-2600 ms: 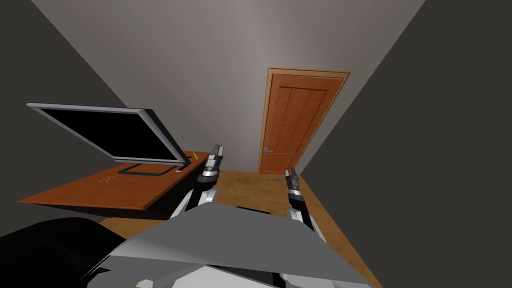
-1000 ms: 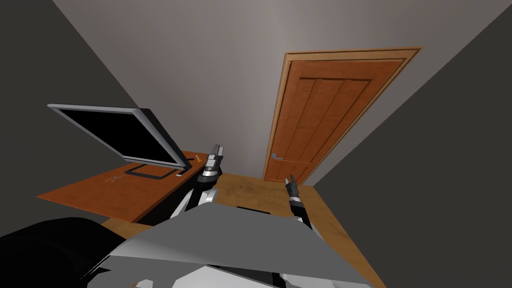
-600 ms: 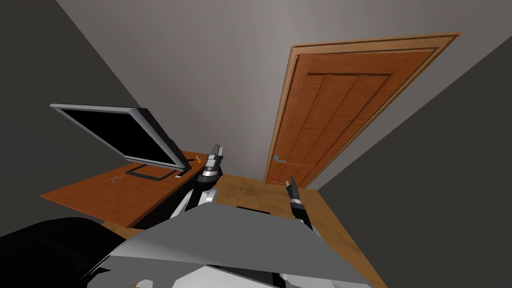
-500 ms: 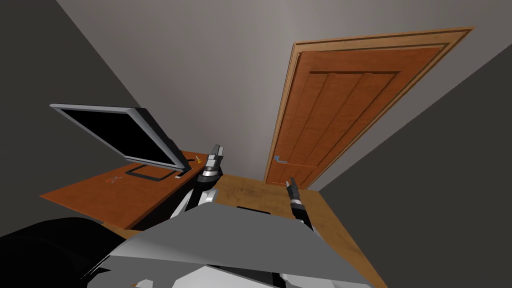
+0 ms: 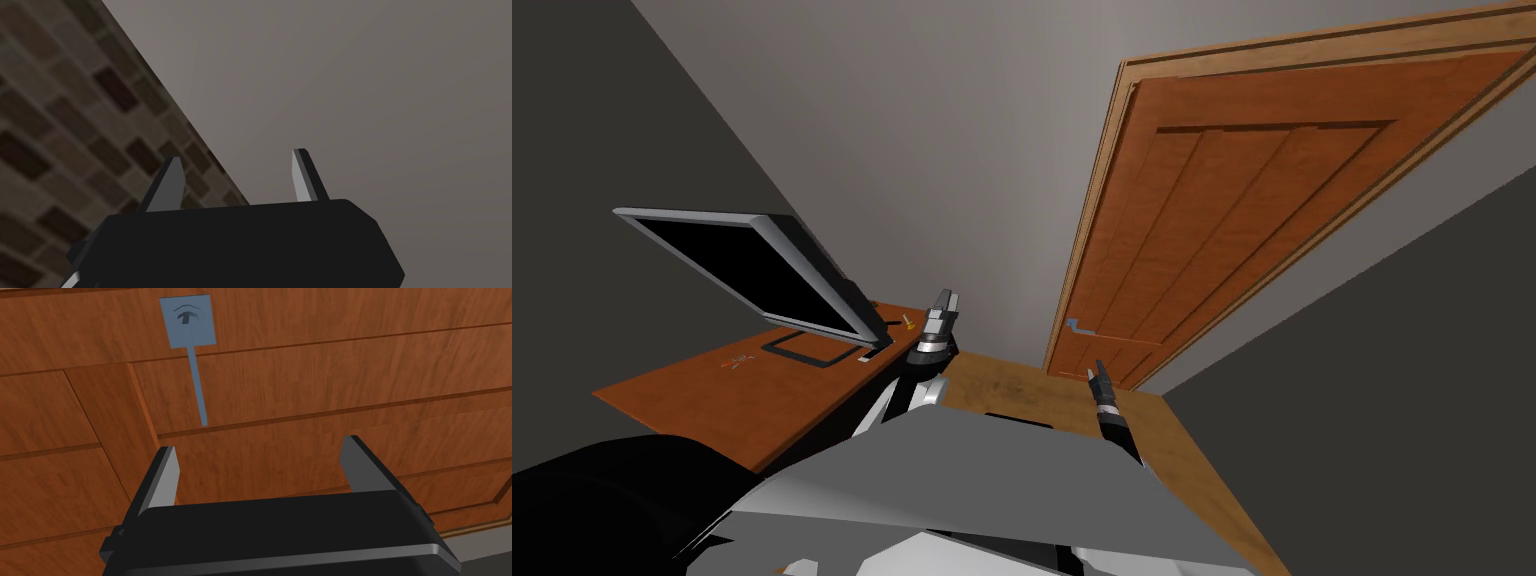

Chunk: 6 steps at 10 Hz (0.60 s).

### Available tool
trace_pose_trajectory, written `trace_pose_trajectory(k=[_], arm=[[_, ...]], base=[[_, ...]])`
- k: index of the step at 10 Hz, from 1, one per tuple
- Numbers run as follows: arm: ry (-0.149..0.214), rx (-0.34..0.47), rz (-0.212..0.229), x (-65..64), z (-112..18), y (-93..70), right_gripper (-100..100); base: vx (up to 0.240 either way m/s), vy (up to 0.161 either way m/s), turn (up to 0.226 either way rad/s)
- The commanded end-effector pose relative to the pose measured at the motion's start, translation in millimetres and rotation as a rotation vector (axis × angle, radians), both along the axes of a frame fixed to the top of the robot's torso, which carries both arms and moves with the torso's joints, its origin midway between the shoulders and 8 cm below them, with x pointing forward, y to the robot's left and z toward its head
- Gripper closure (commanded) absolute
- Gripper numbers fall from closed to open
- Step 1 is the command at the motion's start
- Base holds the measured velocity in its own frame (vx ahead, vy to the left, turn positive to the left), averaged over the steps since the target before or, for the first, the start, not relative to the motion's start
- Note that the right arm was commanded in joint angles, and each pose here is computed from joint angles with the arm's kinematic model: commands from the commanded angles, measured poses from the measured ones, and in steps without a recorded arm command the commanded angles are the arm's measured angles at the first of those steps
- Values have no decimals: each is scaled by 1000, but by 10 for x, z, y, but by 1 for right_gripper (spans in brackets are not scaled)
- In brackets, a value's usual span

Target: Pull the door open

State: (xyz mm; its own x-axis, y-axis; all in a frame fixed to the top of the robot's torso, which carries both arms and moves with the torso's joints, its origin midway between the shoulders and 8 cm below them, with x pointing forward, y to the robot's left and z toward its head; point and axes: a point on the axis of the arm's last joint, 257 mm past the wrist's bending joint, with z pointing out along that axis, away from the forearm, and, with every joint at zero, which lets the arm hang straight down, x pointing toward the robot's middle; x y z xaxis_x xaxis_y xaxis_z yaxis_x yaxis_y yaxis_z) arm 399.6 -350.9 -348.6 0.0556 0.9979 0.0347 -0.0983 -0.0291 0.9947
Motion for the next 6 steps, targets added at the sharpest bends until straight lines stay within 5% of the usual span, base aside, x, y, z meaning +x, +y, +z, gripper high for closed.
trace_pose_trajectory(k=[1, 6], arm=[[21, -3, -9, -43, -101, -85, -100], [62, -13, -30, -132, -286, -273, -100]], base=[[135, 8, 73], [129, 16, 49]])
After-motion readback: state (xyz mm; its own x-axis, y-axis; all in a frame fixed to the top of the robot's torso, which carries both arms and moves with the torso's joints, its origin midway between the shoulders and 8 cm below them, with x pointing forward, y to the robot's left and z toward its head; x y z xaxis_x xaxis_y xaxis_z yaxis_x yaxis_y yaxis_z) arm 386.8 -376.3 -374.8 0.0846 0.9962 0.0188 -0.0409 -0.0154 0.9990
